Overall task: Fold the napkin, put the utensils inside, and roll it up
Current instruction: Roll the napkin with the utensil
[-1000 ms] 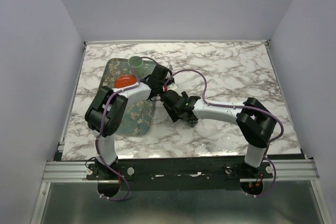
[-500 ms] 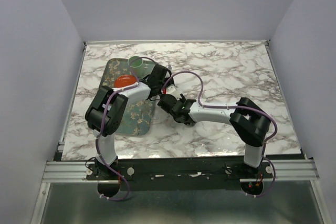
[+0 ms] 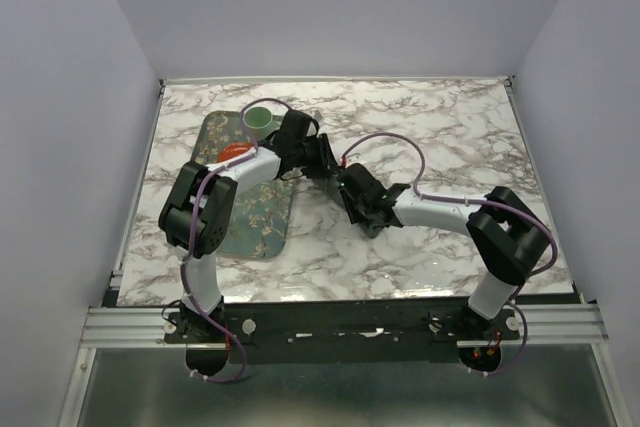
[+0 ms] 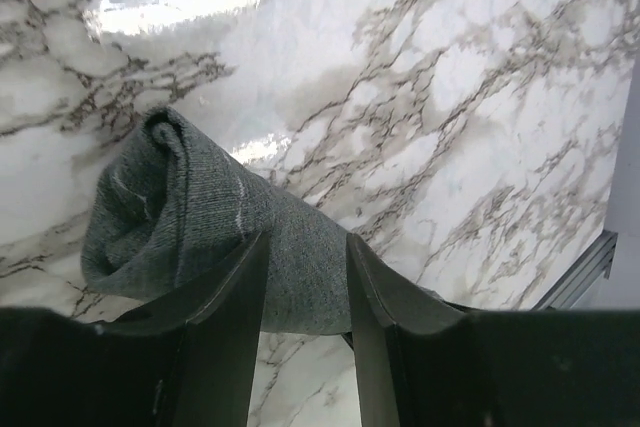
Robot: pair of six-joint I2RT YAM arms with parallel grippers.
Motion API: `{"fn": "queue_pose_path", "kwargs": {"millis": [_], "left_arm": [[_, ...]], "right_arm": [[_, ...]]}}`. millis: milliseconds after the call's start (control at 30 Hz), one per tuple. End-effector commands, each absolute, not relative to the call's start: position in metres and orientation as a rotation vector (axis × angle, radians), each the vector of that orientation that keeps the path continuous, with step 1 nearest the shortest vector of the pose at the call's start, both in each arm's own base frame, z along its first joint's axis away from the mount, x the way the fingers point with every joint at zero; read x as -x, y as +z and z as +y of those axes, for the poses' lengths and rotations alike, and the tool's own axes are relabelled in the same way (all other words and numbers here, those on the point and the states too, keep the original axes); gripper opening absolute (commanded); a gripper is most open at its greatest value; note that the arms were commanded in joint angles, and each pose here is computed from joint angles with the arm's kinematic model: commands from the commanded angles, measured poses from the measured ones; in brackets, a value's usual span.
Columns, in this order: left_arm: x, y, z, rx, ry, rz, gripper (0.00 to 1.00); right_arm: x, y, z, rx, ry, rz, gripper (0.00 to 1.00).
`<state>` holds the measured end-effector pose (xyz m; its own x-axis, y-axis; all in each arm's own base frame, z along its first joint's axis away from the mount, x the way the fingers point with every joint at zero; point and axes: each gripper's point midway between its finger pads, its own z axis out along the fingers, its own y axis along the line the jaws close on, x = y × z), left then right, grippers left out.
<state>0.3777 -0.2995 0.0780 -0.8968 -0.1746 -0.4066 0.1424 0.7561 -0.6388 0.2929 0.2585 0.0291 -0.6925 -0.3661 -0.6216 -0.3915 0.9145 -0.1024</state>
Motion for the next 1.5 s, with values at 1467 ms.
{"fn": "queue_pose_path", "kwargs": {"millis": [1467], "left_arm": [[-0.333, 0.049, -0.276, 0.016, -0.822, 2.562, 0.18]], "right_arm": [[-0.287, 0.041, 0.249, 0.331, 0.932, 2.639, 0.66]]}}
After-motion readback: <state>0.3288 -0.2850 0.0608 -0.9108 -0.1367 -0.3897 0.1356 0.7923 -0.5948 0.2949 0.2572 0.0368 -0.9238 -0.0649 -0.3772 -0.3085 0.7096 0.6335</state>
